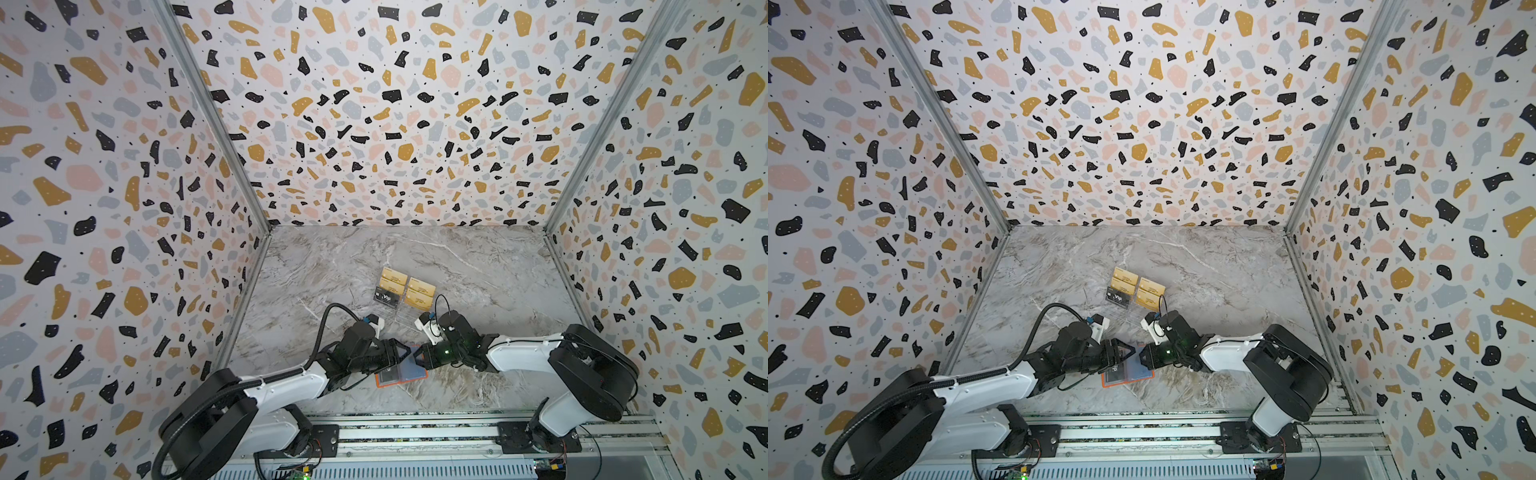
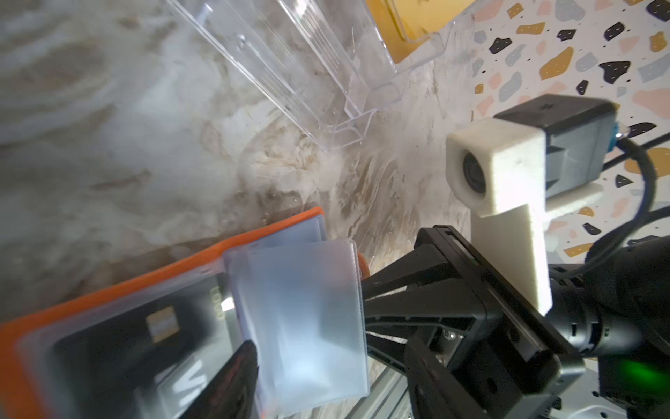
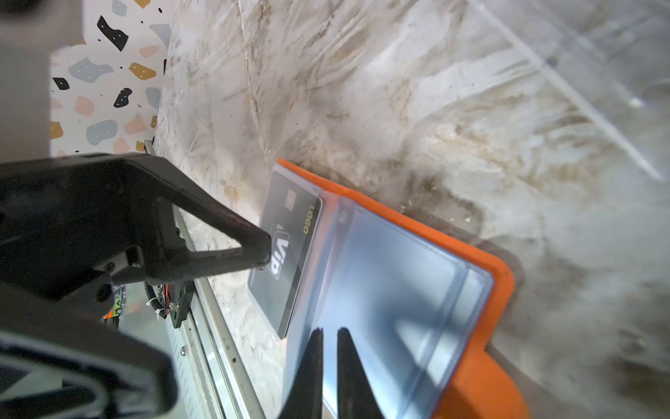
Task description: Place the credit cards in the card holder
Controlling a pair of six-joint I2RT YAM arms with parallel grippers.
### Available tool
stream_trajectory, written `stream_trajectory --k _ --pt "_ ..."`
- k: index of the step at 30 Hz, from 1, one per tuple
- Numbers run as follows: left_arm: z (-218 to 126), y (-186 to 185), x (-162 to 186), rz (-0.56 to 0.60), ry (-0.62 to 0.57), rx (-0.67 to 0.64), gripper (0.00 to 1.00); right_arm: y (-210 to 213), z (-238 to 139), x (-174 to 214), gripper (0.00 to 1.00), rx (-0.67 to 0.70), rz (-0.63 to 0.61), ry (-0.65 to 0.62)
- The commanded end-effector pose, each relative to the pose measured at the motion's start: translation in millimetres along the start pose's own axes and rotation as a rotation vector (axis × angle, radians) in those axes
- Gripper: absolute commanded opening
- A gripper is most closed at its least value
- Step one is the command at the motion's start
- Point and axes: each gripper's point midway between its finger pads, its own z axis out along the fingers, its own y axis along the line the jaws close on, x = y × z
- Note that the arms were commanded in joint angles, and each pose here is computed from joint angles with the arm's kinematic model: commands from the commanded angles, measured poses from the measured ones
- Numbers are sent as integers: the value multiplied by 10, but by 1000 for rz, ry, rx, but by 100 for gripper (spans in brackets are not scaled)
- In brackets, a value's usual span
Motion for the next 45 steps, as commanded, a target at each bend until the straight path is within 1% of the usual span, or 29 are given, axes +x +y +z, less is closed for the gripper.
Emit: stream_trajectory --k 1,3,5,9,10,15,17,22,28,33,37,41,45 --pt "-56 354 131 25 42 -153 66 147 36 -57 12 -38 -42 7" --pt "-72 352 123 22 34 -152 65 209 61 -63 13 -55 -59 13" --pt "-122 363 53 9 -3 -155 61 281 93 -60 14 -69 -81 24" --pt "-264 413 -102 -41 -82 -155 48 394 168 -34 15 -88 -122 50" --pt "-303 405 -128 -47 -99 -151 46 405 186 -27 15 -91 -126 56" --pt "-459 337 -200 -46 -147 -148 39 382 317 16 15 -81 -135 91" --pt "-468 334 -180 -46 -137 -149 38 374 369 20 15 -79 -135 102" --pt "-371 357 -46 -34 -54 -142 36 380 441 11 15 -83 -123 99" --pt "-273 376 -4 -28 -21 -130 31 324 471 5 14 -63 -90 83" --pt "-178 380 44 -28 14 -110 27 365 460 -68 14 -68 -85 56" --pt "-131 451 90 -26 34 -124 27 474 378 -210 14 -76 -107 18" --pt "-123 535 120 -21 41 -153 27 560 256 -491 15 -55 -168 -16" --pt "-131 596 120 -11 40 -185 27 561 139 -887 24 -5 -247 -36"
